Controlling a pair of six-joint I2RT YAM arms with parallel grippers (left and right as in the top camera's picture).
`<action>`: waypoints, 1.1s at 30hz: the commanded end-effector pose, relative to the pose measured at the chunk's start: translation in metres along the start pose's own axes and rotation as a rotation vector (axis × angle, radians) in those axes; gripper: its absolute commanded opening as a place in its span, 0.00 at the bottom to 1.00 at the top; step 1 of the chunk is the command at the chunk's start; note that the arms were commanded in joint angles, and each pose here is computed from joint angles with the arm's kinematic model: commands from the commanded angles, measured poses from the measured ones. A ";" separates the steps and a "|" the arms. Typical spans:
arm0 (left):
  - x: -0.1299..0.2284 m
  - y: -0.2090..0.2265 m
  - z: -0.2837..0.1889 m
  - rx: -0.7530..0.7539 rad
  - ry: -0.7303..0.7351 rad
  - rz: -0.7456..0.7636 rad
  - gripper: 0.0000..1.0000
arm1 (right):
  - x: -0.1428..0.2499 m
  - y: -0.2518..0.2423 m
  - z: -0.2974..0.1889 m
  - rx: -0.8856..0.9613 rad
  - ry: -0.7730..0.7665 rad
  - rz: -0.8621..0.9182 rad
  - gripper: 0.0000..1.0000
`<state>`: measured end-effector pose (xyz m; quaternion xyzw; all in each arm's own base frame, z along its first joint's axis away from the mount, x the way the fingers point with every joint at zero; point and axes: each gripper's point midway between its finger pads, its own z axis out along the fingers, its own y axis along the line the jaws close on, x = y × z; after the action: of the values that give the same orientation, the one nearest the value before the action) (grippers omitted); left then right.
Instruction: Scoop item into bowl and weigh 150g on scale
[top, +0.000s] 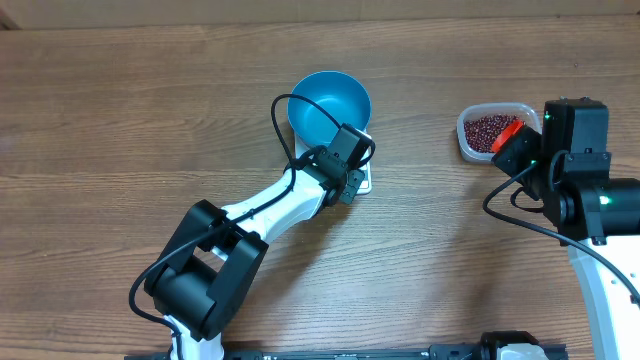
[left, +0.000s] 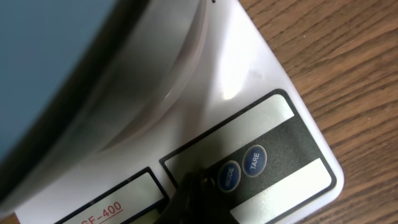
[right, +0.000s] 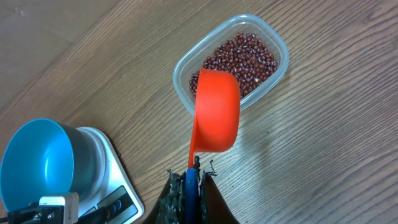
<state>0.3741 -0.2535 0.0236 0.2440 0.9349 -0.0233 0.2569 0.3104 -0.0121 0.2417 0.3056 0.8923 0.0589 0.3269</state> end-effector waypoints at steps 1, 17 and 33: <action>0.006 0.001 0.008 -0.014 0.017 0.019 0.04 | -0.007 0.006 -0.005 -0.019 -0.021 0.006 0.04; 0.010 -0.004 0.008 0.015 0.031 0.041 0.04 | -0.007 0.006 -0.006 -0.019 -0.021 0.006 0.04; 0.022 -0.006 0.023 0.016 0.070 0.048 0.04 | -0.007 0.007 -0.005 -0.025 -0.016 0.008 0.04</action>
<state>0.3739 -0.2548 0.0205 0.2500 0.9337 -0.0242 0.2550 0.3104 -0.0106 0.2415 0.3056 0.8926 0.0634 0.3253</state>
